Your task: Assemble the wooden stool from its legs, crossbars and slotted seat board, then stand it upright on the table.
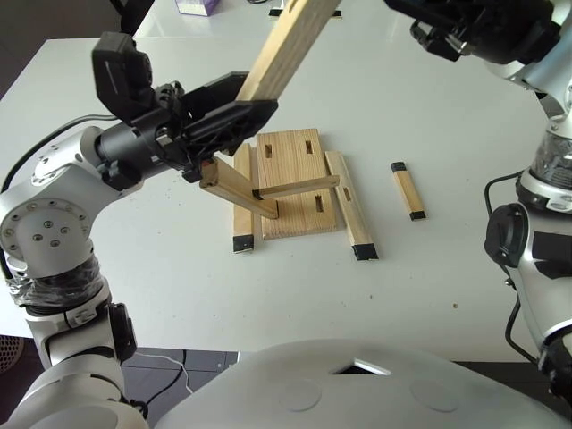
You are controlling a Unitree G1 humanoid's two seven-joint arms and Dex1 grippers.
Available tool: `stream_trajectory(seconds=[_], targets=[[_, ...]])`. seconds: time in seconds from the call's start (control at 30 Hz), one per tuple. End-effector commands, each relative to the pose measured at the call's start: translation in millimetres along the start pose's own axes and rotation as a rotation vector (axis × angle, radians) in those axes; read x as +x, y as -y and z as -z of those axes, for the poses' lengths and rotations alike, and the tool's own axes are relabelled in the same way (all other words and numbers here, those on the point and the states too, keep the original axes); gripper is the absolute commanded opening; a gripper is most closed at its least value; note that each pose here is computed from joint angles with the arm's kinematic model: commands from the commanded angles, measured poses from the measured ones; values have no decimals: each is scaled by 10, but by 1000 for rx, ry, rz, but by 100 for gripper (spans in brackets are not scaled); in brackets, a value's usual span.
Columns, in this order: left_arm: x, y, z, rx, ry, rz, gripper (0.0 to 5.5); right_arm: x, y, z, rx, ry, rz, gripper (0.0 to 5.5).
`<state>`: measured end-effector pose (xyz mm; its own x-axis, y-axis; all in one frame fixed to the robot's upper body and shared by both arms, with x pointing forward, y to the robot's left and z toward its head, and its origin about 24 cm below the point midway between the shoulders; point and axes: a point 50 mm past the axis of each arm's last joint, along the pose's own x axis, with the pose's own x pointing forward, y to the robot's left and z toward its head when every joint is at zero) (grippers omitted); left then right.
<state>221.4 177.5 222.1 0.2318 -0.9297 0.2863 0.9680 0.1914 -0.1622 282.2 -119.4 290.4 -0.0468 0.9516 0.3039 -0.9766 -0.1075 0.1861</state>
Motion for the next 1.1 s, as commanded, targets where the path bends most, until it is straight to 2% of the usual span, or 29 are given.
stream_trajectory(seconds=[0.03,0.1,0.17,0.43,0.77,0.8,0.93,1.1], targets=[[15,10,11,12,-31,20,204,57,-30,5,-3,-15,-35,343],[16,12,17,11,-35,25,204,66,-33,5,0,-18,-44,343],[16,12,20,11,-37,27,204,71,-34,7,-2,-24,-49,321],[-4,5,56,9,-54,27,204,88,-53,47,-2,-37,-68,203],[-47,-105,71,43,-78,-46,204,48,-93,19,-26,0,-82,204],[-50,-115,68,41,-78,-48,241,42,-99,19,-32,2,-81,204],[-61,-145,58,42,-86,-63,298,21,-94,10,-54,21,-57,204],[-94,-230,22,175,-156,-153,315,-74,-43,-116,-154,80,40,203]])
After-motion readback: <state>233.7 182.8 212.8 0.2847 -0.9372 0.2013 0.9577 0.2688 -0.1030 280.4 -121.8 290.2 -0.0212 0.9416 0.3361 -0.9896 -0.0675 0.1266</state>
